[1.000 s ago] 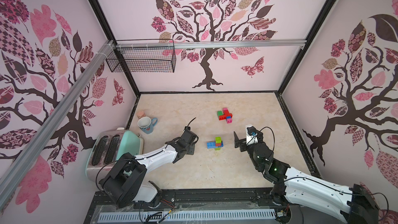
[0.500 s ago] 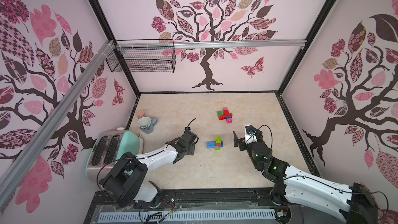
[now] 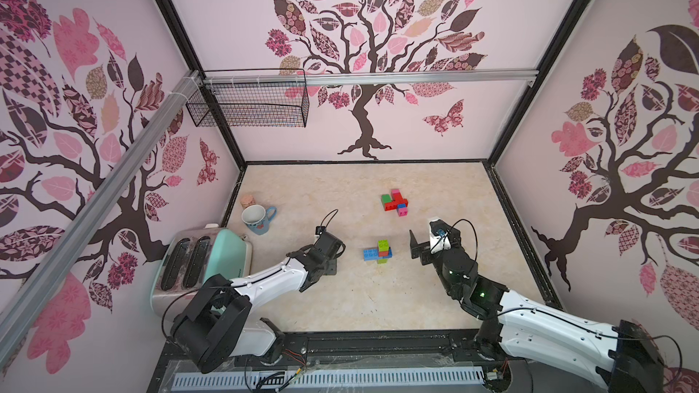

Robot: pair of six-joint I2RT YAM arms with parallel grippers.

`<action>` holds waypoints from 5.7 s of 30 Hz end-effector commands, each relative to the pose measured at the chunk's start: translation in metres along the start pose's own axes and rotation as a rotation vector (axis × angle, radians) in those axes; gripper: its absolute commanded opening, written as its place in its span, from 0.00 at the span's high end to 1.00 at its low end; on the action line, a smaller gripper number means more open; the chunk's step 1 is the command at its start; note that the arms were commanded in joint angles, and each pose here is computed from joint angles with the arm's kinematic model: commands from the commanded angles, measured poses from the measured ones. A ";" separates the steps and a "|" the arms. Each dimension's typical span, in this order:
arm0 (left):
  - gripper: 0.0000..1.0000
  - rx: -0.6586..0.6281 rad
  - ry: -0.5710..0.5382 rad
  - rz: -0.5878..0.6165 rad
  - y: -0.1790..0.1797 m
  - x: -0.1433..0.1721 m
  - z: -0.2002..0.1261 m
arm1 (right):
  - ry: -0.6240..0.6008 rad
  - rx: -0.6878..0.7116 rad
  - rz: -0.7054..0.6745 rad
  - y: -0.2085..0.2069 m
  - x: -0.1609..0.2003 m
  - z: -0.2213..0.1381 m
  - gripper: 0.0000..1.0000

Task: Assemble the number 4 with lego
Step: Place the lego brick at the center of the board, then pick up the lego brick from the center of the board, then adjust the lego brick at the center of the board.

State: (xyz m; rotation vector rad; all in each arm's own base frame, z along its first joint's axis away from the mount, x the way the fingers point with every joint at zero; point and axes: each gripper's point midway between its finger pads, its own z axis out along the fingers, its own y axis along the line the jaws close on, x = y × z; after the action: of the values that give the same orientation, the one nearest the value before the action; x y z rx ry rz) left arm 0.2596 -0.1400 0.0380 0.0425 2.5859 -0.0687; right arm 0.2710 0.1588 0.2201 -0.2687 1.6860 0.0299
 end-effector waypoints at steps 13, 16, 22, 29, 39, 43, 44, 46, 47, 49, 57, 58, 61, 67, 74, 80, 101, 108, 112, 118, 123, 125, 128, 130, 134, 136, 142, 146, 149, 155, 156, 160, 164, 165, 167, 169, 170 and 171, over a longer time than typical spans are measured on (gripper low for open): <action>0.17 0.134 -0.238 0.040 -0.012 -0.012 0.010 | -0.053 0.024 0.042 -0.007 -0.022 -0.002 0.00; 0.26 0.132 -0.235 0.067 -0.013 -0.009 0.014 | -0.060 0.020 0.033 -0.006 -0.023 -0.002 0.01; 0.50 0.160 -0.126 0.110 -0.020 0.013 0.027 | -0.068 0.027 0.025 -0.006 -0.024 -0.001 0.01; 0.59 0.366 -0.075 0.231 -0.068 0.015 0.031 | -0.069 0.028 0.010 -0.006 -0.024 -0.002 0.01; 0.35 0.462 -0.127 0.309 -0.089 0.013 0.021 | -0.056 0.042 0.016 -0.013 -0.019 -0.006 0.01; 0.32 0.457 -0.291 0.271 -0.077 0.001 0.009 | -0.045 0.039 0.005 -0.012 -0.019 -0.006 0.00; 0.32 0.456 -0.319 0.266 -0.076 -0.001 0.007 | -0.045 0.039 0.002 -0.012 -0.019 -0.006 0.01; 0.32 0.459 -0.349 0.268 -0.076 -0.004 0.006 | -0.046 0.037 -0.004 -0.011 -0.020 -0.005 0.00; 0.32 0.466 -0.358 0.270 -0.077 -0.004 0.005 | -0.046 0.038 -0.006 -0.011 -0.020 -0.005 0.01; 0.32 0.462 -0.385 0.257 -0.074 -0.005 0.006 | -0.047 0.037 -0.007 -0.011 -0.020 -0.005 0.00; 0.32 0.512 -0.443 0.266 -0.075 -0.001 0.000 | -0.059 0.032 -0.009 -0.009 -0.022 -0.004 0.00; 0.32 0.525 -0.447 0.276 -0.078 -0.001 -0.002 | -0.059 0.033 -0.013 -0.009 -0.022 -0.003 0.00; 0.34 0.522 -0.449 0.280 -0.074 0.002 -0.004 | -0.066 0.033 -0.014 -0.009 -0.024 -0.004 0.00; 0.38 0.516 -0.443 0.265 -0.069 0.008 -0.002 | -0.083 0.036 -0.006 -0.012 -0.027 -0.006 0.01; 0.45 0.528 -0.407 0.271 -0.071 0.014 0.000 | -0.089 0.037 -0.008 -0.012 -0.027 -0.007 0.01; 0.53 0.522 -0.399 0.271 -0.071 0.015 0.001 | -0.088 0.031 -0.010 -0.011 -0.027 -0.006 0.01; 1.00 0.446 -0.427 0.196 -0.065 -0.017 -0.015 | 0.438 0.241 0.282 -0.021 0.041 0.032 0.01; 1.00 0.403 -0.507 0.078 -0.051 -0.044 -0.039 | 0.451 -0.340 0.651 0.014 0.025 0.045 0.01; 1.00 0.380 -0.575 -0.042 -0.033 -0.059 -0.056 | 0.541 -0.451 0.751 0.007 0.029 0.051 0.01; 1.00 0.399 -0.599 -0.125 -0.014 -0.072 -0.081 | 0.435 -0.505 0.870 0.010 0.005 0.049 0.00; 1.00 0.424 -0.577 -0.089 -0.018 -0.074 -0.099 | 0.415 -0.496 0.739 0.035 0.002 0.037 0.01; 1.00 0.430 -0.533 -0.066 -0.024 -0.075 -0.100 | 0.399 -0.461 0.674 0.048 0.003 0.034 0.01; 1.00 0.435 -0.475 -0.057 -0.033 -0.079 -0.097 | 0.378 -0.397 0.594 0.064 0.009 0.033 0.00; 1.00 0.464 -0.467 -0.052 -0.041 -0.083 -0.097 | 0.407 -0.368 0.512 0.076 0.018 0.036 0.00; 1.00 0.503 -0.467 -0.064 -0.051 -0.092 -0.098 | 0.455 -0.311 0.392 0.095 0.039 0.037 0.04; 1.00 0.502 -0.454 -0.047 -0.055 -0.093 -0.097 | 0.454 -0.309 0.353 0.098 0.041 0.036 0.07; 1.00 0.517 -0.381 -0.013 -0.068 -0.092 -0.090 | 0.560 -0.406 0.249 0.127 0.062 0.039 0.13; 1.00 0.518 -0.395 0.009 -0.075 -0.093 -0.089 | 0.585 -0.320 0.212 0.121 0.073 0.047 0.16; 1.00 0.518 -0.382 0.023 -0.080 -0.093 -0.091 | 0.599 -0.242 0.191 0.110 0.080 0.051 0.21; 1.00 0.507 -0.347 0.028 -0.082 -0.091 -0.087 | 0.602 -0.228 0.162 0.105 0.083 0.048 0.31; 1.00 0.507 -0.346 0.027 -0.082 -0.091 -0.087 | 0.593 -0.270 0.153 0.110 0.081 0.047 0.33; 1.00 0.515 -0.346 0.031 -0.083 -0.090 -0.088 | 0.583 -0.393 0.115 0.127 0.078 0.041 0.36; 1.00 0.530 -0.343 0.041 -0.085 -0.089 -0.089 | 0.607 -0.430 0.057 0.134 0.086 0.042 0.43; 1.00 0.528 -0.341 0.041 -0.085 -0.089 -0.088 | 0.612 -0.433 0.046 0.135 0.088 0.043 0.44; 1.00 0.527 -0.342 0.039 -0.084 -0.088 -0.088 | 0.624 -0.425 0.035 0.135 0.092 0.044 0.47; 1.00 0.524 -0.343 0.038 -0.084 -0.088 -0.088 | 0.626 -0.418 0.030 0.135 0.095 0.045 0.50; 1.00 0.524 -0.343 0.038 -0.084 -0.088 -0.088 | 0.627 -0.417 0.028 0.135 0.096 0.046 0.51; 1.00 0.524 -0.344 0.038 -0.084 -0.088 -0.089 | 0.628 -0.418 0.025 0.135 0.097 0.046 0.52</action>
State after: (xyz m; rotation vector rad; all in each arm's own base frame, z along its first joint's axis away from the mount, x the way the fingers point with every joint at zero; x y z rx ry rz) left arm 0.2790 -0.2129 0.1434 0.2314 2.2052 -0.6534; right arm 0.2765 0.2758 0.0987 -0.5834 2.3119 0.3561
